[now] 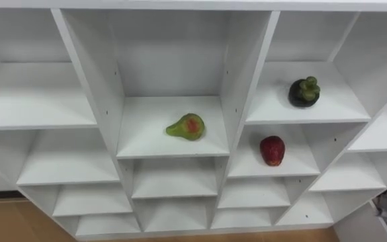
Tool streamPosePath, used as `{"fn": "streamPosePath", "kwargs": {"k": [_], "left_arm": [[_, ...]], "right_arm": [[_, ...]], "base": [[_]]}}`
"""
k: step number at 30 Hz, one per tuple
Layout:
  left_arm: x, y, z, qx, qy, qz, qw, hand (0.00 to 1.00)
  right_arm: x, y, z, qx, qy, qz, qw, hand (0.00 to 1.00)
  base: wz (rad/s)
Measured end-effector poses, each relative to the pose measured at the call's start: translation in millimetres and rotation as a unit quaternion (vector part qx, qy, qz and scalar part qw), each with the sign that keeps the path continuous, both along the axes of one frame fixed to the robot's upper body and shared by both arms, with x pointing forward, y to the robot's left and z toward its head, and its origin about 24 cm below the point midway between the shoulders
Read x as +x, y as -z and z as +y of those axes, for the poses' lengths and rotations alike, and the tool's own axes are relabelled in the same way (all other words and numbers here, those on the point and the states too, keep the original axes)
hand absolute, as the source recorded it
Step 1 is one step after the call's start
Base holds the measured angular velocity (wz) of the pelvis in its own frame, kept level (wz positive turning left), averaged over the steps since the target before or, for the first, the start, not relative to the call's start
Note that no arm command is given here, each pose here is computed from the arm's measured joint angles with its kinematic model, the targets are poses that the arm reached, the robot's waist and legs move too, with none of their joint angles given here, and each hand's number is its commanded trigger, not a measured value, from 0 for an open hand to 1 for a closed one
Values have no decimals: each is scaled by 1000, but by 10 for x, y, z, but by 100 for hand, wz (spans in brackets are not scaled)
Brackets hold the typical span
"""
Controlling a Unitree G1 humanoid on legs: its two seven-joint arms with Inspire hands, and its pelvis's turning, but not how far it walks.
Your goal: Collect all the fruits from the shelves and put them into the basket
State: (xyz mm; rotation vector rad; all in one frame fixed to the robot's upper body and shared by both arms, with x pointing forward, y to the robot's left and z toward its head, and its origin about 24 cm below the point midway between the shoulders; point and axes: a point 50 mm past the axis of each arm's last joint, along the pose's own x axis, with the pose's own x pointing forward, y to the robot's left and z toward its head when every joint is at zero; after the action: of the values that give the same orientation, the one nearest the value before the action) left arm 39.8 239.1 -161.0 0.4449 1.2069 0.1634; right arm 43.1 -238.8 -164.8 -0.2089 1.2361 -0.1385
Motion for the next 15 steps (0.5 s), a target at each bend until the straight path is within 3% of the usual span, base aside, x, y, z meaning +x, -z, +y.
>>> {"fn": "streamPosePath", "kwargs": {"k": [11,15], "left_arm": [[19,-11,8,3,-15,-17,1000,100],[42,-17,13,2,-20,-25,999,100]], "right_arm": [[59,-17,-1,-18,-22,-13,1000,0],[185,-70,17,-33,-49,-53,997,0]], "base": [[-2],[-3]]}}
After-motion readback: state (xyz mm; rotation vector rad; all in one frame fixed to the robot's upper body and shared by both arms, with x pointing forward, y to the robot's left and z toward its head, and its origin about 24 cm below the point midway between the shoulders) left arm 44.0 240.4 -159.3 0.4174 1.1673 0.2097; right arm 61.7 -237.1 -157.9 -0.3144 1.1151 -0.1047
